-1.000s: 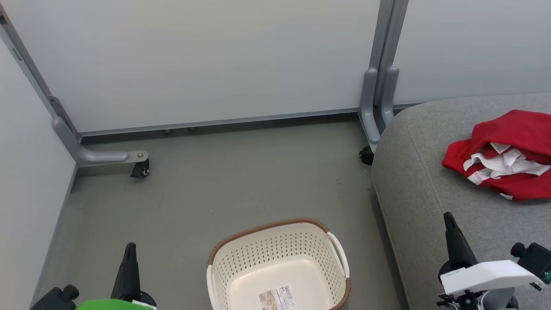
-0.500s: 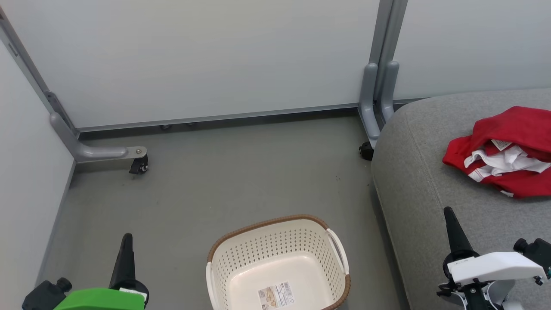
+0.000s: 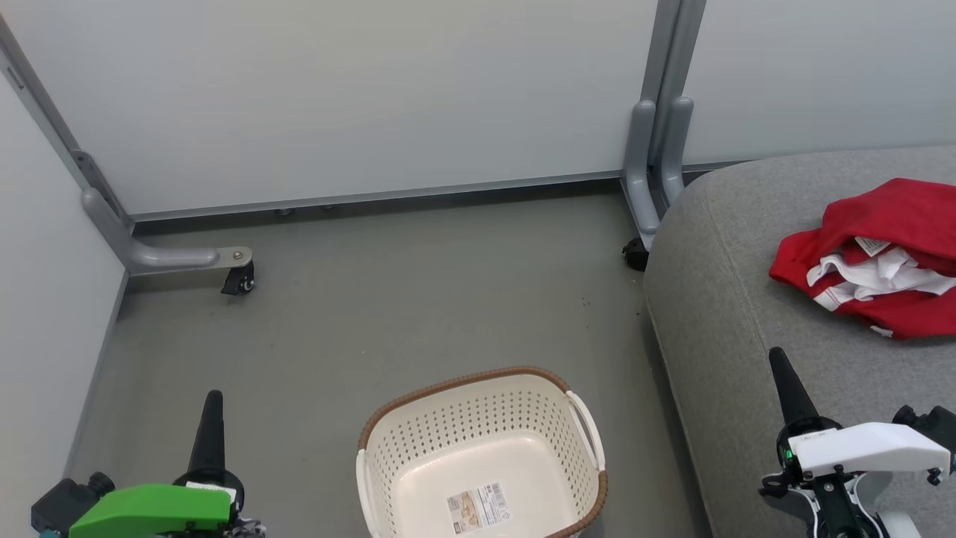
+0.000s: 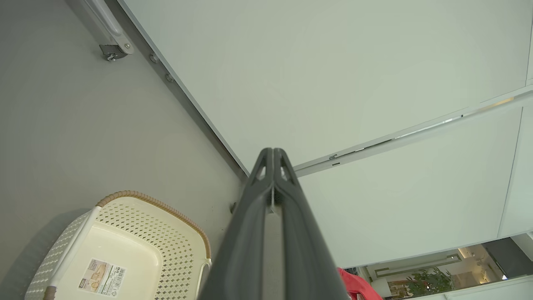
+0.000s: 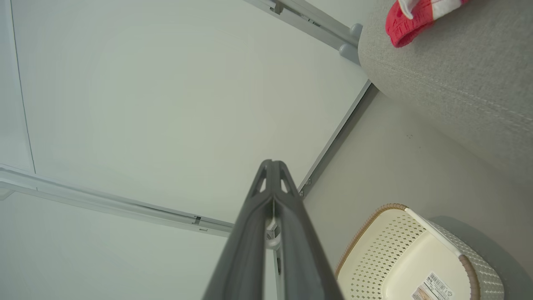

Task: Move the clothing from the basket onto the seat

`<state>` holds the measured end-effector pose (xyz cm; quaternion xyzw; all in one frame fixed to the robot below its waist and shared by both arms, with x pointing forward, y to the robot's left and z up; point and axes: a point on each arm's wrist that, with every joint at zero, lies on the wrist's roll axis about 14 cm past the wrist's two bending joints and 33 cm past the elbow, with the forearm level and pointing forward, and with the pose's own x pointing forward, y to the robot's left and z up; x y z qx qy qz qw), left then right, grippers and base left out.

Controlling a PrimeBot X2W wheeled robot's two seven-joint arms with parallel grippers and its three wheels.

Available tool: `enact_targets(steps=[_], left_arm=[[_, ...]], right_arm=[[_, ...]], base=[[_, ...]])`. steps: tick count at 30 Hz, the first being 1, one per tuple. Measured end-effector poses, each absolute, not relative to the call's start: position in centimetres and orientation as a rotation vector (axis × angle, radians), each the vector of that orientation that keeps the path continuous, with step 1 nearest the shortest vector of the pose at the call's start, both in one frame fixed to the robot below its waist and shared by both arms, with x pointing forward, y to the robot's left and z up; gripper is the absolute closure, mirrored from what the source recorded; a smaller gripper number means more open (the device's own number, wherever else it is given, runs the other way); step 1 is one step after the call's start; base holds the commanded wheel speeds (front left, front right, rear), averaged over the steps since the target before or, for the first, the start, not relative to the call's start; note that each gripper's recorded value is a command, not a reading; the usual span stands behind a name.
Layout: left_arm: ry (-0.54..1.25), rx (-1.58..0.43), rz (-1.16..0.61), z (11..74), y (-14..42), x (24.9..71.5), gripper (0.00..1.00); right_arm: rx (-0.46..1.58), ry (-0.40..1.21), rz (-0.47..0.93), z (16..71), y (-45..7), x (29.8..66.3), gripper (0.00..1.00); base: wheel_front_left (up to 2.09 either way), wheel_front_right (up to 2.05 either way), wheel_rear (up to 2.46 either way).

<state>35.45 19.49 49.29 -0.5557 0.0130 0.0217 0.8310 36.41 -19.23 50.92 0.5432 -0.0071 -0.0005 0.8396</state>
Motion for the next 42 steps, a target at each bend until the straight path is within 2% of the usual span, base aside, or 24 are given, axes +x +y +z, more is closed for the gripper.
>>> enact_targets(steps=[42], left_arm=[[0.018, -1.518, 0.017, 50.2, 19.9, 38.3, 1.0]], right_arm=[[1.516, 0.006, -0.009, 50.5, -19.9, 38.4, 1.0]], base=[[0.0, 0.0, 0.0]])
